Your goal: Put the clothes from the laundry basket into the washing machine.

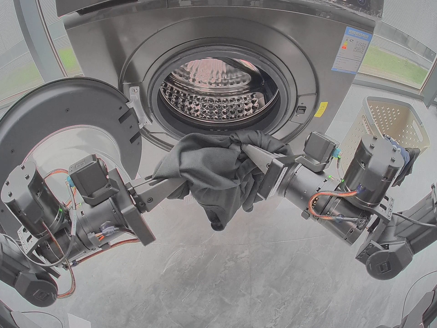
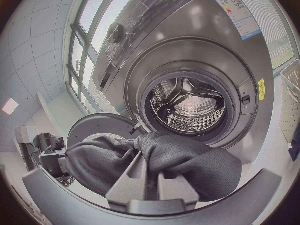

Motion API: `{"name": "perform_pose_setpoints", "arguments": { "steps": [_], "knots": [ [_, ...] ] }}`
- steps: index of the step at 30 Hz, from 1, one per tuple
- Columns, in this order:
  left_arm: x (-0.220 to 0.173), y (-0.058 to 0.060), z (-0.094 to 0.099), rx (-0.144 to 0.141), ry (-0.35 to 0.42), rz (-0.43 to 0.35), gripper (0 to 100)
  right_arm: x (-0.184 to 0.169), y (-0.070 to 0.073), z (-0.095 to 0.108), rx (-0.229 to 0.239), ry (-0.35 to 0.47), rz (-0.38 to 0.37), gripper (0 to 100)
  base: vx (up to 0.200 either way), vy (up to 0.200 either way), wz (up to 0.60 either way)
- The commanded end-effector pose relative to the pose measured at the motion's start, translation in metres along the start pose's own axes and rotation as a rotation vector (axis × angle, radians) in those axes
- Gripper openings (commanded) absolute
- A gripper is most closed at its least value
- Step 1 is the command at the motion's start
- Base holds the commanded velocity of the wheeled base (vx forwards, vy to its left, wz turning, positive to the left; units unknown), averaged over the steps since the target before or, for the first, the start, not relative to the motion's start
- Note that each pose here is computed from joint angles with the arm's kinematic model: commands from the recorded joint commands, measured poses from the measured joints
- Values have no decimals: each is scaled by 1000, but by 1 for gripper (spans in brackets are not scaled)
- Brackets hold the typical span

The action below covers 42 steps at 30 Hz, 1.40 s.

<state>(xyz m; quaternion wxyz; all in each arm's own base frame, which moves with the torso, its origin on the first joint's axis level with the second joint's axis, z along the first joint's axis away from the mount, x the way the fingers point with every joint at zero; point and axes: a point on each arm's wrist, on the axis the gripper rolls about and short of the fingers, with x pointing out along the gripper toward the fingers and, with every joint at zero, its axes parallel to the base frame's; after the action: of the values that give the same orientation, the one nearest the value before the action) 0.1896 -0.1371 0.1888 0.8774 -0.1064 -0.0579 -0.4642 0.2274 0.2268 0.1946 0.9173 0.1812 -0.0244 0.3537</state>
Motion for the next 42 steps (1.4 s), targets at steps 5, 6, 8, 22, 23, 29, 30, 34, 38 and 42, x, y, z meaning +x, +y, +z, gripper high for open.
{"name": "perform_pose_setpoints", "arguments": {
  "steps": [5, 6, 8, 22, 23, 29, 30, 34, 38, 42],
  "knots": [
    [-1, -4, 10, 13, -39, -15, 0, 4, -2, -17, -3, 47, -4, 0, 0, 0, 0],
    [0, -4, 11, 13, -42, -13, 0, 4, -2, -19, -2, 52, -1, 0, 0, 0, 0],
    [2, -4, 13, 16, -53, -12, 0, 4, -4, -28, -6, 82, 2, 0, 0, 0, 0],
    [25, 10, 25, 8, -145, 129, 0, -6, -18, -74, -75, 206, -10, 100, 0, 0, 0],
    [26, 10, 24, 9, -142, 131, 0, -6, -18, -75, -76, 207, -10, 100, 0, 0, 0],
    [28, 12, 23, 9, -143, 148, 0, -6, -18, -75, -80, 208, -12, 100, 0, 0, 0],
    [29, 12, 23, 8, -147, 159, 0, -7, -17, -75, -80, 210, -9, 100, 0, 0, 0],
    [33, 14, 24, 9, -155, 174, 0, -8, -12, -77, -79, 216, 5, 100, 0, 0, 0],
    [38, 17, 23, 7, -164, 207, 0, -10, -3, -82, -78, 233, 36, 100, 0, 0, 0],
    [39, 18, 24, 7, -170, 219, 0, -7, 4, -92, -76, 251, 59, 100, 0, 0, 0]
  ]
}}
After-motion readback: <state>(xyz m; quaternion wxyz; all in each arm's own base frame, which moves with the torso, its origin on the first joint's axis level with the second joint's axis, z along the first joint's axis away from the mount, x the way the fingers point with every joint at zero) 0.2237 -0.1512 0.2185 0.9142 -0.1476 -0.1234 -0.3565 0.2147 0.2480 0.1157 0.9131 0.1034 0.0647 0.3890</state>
